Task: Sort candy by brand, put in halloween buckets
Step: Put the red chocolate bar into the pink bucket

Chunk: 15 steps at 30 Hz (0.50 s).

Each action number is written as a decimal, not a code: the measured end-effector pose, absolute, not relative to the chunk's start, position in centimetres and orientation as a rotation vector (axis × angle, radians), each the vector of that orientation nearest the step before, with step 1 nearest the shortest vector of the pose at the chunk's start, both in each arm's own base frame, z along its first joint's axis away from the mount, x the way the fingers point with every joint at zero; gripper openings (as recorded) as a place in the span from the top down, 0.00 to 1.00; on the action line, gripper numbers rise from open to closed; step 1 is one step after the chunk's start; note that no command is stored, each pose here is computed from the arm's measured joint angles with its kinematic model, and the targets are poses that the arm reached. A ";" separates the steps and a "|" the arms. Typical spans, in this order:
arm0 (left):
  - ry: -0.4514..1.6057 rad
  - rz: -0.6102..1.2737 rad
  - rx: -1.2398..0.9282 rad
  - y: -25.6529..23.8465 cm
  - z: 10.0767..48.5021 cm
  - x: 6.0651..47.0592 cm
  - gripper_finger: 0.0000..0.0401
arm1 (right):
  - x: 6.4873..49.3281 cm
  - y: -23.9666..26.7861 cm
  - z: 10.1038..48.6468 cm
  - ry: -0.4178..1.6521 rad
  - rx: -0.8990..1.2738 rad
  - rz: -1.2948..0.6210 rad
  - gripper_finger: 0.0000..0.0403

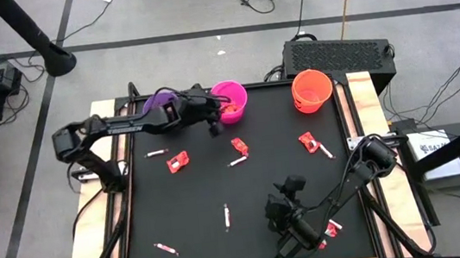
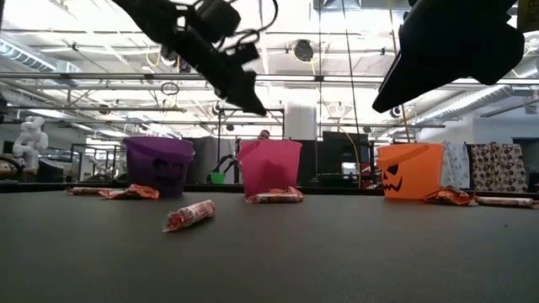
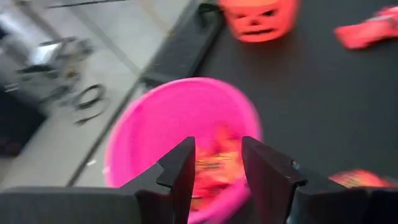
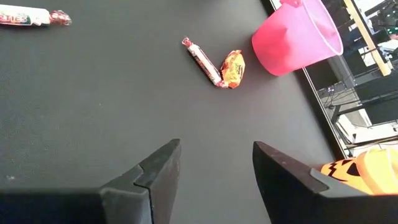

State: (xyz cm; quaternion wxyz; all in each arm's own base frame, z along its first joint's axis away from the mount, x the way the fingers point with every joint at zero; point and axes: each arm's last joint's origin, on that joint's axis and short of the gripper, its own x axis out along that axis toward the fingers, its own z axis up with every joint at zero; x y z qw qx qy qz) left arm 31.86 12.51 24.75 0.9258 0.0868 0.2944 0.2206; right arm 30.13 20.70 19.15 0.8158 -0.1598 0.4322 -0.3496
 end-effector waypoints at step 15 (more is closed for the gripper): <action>0.686 0.039 0.007 5.0 30.4 25.2 0.65 | 30.4 21.4 18.7 1.006 -0.227 -0.677 0.52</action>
